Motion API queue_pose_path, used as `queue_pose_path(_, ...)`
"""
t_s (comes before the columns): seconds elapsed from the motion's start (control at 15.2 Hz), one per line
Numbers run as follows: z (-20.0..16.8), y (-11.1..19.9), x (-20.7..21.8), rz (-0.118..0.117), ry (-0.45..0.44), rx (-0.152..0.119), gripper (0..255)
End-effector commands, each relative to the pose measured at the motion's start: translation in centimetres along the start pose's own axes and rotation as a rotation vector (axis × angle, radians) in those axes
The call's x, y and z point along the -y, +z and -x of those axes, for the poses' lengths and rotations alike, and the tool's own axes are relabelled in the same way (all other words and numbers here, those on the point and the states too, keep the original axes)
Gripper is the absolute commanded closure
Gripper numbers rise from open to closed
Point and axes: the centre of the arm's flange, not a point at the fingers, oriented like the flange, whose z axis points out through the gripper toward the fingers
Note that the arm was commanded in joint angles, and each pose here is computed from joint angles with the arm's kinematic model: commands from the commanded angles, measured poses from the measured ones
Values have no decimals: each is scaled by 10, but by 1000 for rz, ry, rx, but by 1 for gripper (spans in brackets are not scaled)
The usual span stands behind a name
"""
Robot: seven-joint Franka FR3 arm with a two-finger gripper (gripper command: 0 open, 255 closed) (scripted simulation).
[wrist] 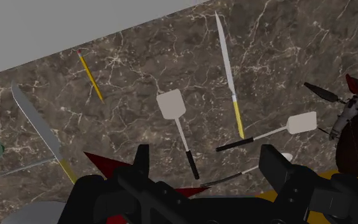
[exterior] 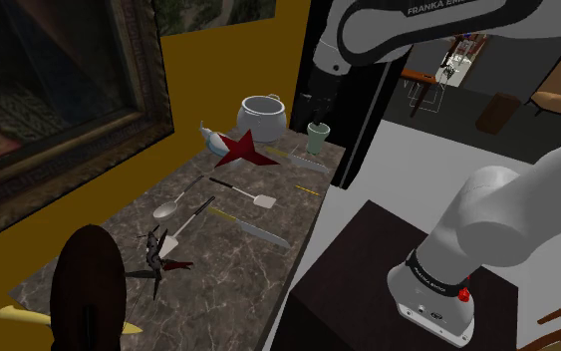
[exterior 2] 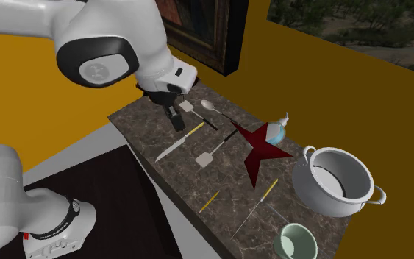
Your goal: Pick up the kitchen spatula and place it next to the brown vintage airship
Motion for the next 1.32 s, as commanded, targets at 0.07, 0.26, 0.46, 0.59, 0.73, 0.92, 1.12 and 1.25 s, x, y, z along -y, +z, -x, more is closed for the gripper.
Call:
queue_pose_path(0.07,-19,36,0,5,-35,5,0)
queue_pose_path(0.26,-38,72,2,11,-68,12,0)
queue_pose_path(0.46,-58,107,4,16,-101,19,0)
queue_pose_path(0.59,-70,130,6,19,-124,24,0)
queue_pose_path(0.73,-82,154,8,23,-146,28,0)
queue_pose_path(0.92,-101,190,11,28,-179,35,0)
queue_pose_path(1.12,-119,225,14,33,-213,42,0)
queue_pose_path(1.25,-130,249,17,37,-235,47,0)
